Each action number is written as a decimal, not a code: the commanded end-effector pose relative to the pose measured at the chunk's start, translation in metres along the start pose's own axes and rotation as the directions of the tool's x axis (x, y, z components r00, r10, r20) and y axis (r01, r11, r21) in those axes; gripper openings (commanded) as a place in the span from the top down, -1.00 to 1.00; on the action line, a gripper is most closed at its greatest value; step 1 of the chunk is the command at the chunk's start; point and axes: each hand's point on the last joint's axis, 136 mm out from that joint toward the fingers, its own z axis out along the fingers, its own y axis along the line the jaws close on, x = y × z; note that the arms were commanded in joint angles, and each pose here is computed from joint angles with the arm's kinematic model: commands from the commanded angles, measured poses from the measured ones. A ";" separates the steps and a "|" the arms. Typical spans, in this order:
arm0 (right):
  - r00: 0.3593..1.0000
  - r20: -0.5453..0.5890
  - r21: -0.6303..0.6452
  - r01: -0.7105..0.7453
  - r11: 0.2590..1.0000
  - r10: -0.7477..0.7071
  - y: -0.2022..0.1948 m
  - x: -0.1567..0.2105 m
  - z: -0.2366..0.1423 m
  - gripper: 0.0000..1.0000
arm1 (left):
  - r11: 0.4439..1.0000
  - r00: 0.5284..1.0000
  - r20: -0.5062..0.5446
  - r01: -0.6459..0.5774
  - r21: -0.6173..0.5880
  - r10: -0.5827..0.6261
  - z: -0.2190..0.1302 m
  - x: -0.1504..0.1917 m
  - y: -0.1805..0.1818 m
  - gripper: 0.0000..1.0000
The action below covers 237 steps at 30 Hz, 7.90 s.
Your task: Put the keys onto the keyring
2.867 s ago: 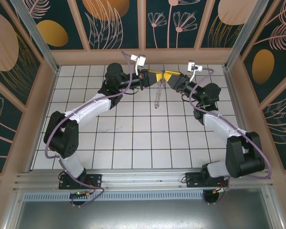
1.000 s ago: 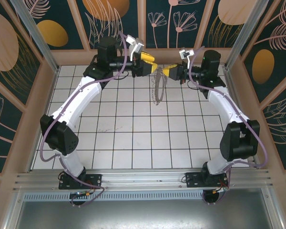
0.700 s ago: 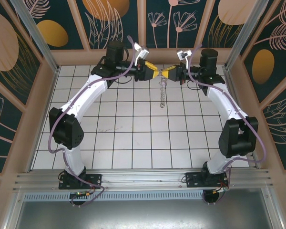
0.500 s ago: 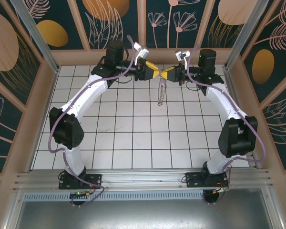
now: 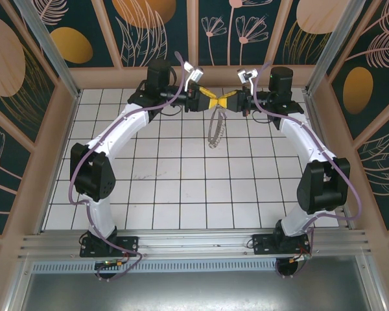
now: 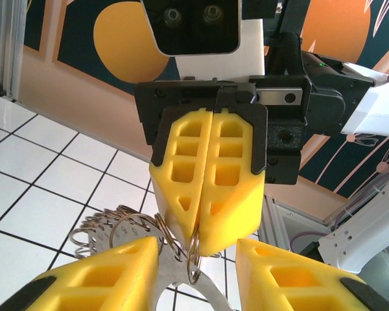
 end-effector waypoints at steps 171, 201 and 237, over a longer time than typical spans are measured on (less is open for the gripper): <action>0.821 0.555 0.254 -0.013 0.967 -0.135 0.083 -0.041 -0.061 0.23 | 0.998 0.932 0.360 0.010 0.068 -0.034 -0.009 -0.049 -0.063 1.00; 0.800 0.595 0.015 -0.103 0.995 0.074 0.056 -0.061 -0.017 0.25 | 0.983 0.893 0.415 0.137 0.118 -0.175 -0.009 -0.049 -0.056 1.00; 0.978 0.206 0.111 0.002 0.994 -0.025 0.012 -0.047 -0.021 1.00 | 0.983 0.975 0.220 0.012 -0.181 0.029 -0.037 -0.050 -0.017 -0.13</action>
